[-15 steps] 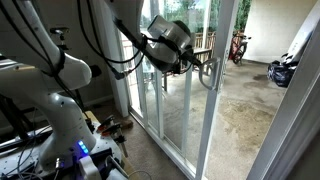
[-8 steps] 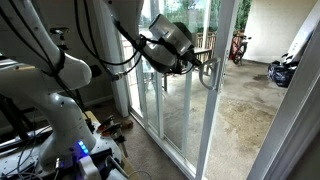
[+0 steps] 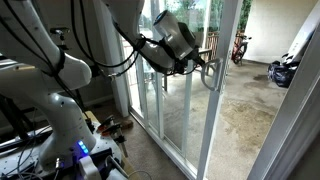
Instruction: Push the front glass door fully to the right
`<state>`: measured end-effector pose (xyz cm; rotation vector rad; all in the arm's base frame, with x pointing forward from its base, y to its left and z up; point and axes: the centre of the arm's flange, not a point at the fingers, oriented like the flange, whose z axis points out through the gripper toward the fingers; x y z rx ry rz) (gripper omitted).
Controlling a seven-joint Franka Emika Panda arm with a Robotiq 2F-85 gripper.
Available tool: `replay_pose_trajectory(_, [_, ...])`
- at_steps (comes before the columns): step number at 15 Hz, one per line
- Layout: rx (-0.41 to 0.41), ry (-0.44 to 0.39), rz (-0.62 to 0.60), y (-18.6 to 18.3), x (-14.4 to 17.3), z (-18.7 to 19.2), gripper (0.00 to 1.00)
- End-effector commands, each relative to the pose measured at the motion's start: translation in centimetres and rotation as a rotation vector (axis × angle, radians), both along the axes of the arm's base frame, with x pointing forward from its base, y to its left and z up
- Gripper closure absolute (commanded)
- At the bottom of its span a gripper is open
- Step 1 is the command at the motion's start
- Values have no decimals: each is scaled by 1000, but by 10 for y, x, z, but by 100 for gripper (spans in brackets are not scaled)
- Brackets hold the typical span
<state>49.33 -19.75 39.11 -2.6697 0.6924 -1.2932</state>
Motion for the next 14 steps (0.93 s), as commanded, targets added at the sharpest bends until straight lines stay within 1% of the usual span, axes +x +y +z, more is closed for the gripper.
replay_pose_trajectory(1, [-37, 75, -130, -74, 0, -14, 96])
replay_pose_trajectory(7, [-44, 63, -194, -107, 4, -13, 96])
replay_pose_trajectory(14, [-56, 64, -304, -165, 5, -15, 96])
